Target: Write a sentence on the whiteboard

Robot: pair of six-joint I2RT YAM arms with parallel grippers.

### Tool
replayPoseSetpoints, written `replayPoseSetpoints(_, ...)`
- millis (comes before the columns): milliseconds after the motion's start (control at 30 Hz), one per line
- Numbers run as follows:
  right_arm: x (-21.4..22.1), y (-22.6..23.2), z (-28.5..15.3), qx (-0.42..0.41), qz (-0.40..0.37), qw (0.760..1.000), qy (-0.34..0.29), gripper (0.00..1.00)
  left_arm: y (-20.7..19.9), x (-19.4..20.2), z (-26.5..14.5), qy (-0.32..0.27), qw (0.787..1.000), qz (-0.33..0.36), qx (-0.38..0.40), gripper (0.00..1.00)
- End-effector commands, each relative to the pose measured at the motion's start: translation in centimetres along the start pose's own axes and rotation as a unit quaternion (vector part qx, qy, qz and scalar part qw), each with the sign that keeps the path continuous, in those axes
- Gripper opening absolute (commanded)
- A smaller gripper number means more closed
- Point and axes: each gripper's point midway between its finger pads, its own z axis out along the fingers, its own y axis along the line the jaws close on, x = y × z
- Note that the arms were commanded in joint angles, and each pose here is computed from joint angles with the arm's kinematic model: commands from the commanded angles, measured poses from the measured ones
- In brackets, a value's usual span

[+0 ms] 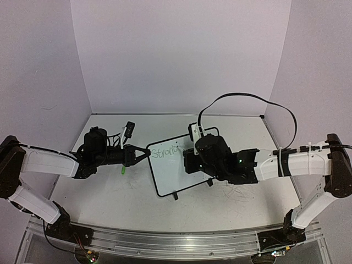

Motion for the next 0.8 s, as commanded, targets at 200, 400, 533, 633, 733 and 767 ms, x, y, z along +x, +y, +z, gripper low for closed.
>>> replayPoseSetpoints(200,1.1,-0.6,-0.3,0.002,0.006,1.0,0.013,0.0,-1.8,-3.1,-0.1,-0.032,0.999,0.027,0.028,0.0)
replayPoseSetpoints(400,1.7,-0.7,-0.5,0.002,0.008,1.0,0.019,0.0,-1.7,-3.0,0.0,-0.032,0.999,0.027,0.026,0.0)
replayPoseSetpoints(533,2.2,-0.7,-0.6,0.003,0.009,1.0,0.024,0.0,-1.8,-3.1,0.0,-0.032,0.999,0.028,0.027,0.0)
replayPoseSetpoints(633,2.5,-0.7,-0.7,0.002,0.01,1.0,0.028,0.0,-1.7,-3.0,0.0,-0.031,0.999,0.028,0.027,0.0)
replayPoseSetpoints(733,2.7,-0.6,-0.8,0.0,0.01,1.0,0.03,0.0,-1.7,-3.0,0.0,-0.031,0.999,0.028,0.026,0.0)
replayPoseSetpoints(767,2.8,-0.5,-0.9,0.0,0.01,0.999,0.031,0.0,-1.7,-3.0,0.0,-0.031,0.999,0.027,0.026,0.0)
